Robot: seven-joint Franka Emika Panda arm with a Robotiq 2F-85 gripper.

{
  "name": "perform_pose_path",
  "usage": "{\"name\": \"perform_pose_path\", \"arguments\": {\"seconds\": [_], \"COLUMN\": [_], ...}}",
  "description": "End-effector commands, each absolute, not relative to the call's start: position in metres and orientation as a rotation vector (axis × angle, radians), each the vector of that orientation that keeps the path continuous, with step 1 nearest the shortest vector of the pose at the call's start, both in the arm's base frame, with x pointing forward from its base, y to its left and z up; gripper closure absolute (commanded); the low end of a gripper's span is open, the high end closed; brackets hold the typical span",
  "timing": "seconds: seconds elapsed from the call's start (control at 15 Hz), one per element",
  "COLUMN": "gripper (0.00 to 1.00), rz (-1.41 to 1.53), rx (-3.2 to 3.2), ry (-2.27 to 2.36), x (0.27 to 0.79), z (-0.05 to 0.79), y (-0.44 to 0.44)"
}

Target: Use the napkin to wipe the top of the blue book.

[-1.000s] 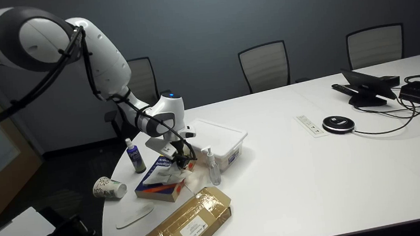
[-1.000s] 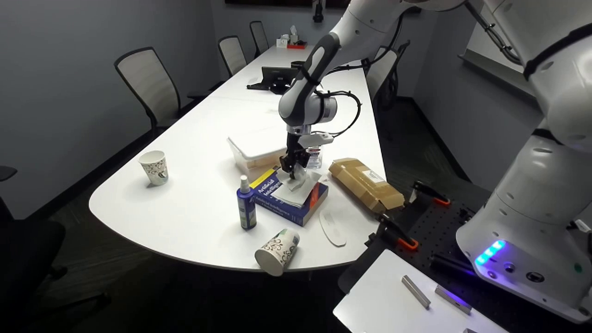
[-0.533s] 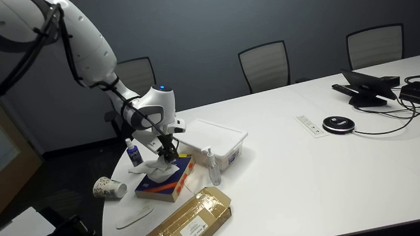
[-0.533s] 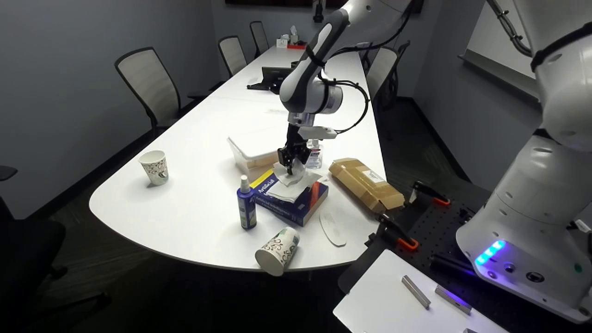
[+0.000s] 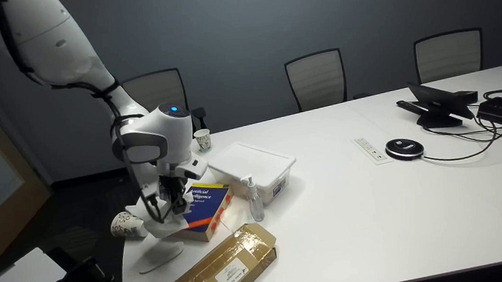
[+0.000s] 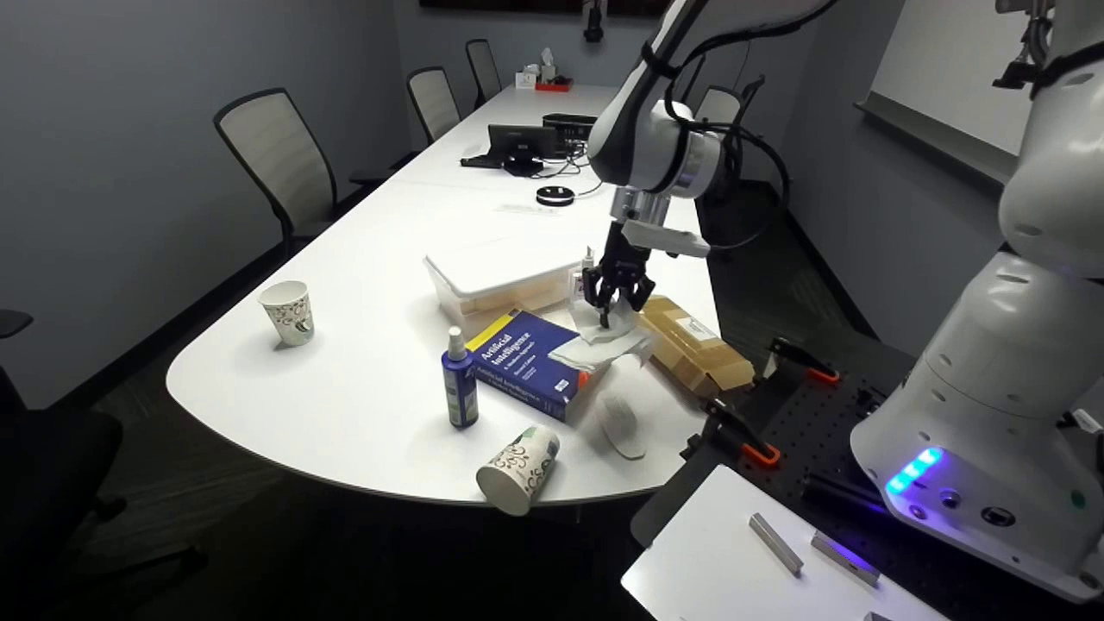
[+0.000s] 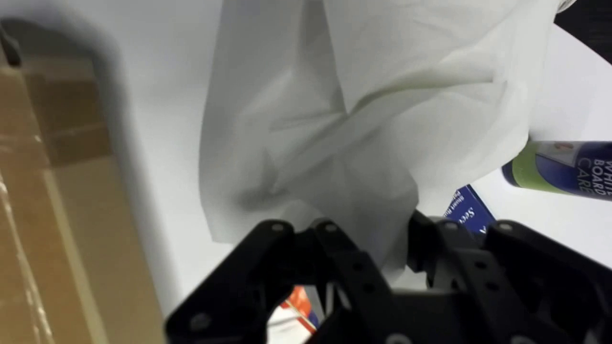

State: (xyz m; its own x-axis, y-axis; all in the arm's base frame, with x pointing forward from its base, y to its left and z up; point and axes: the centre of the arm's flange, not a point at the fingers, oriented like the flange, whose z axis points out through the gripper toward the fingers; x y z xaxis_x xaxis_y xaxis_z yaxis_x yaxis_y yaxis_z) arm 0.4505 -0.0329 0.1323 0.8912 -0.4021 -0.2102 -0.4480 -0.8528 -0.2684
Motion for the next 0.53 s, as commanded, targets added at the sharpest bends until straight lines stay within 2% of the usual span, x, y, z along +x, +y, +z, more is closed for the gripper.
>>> {"name": "perform_pose_path", "arguments": {"seconds": [0.0,0.47], "gripper": [0.97,0.97], "rz": [0.224,0.275], "rx": [-2.676,-2.655], "ry": [0.785,0.846], "x": [0.388,0.359], "z": [0.131,0.074], "y": [-0.052,-0.081]}}
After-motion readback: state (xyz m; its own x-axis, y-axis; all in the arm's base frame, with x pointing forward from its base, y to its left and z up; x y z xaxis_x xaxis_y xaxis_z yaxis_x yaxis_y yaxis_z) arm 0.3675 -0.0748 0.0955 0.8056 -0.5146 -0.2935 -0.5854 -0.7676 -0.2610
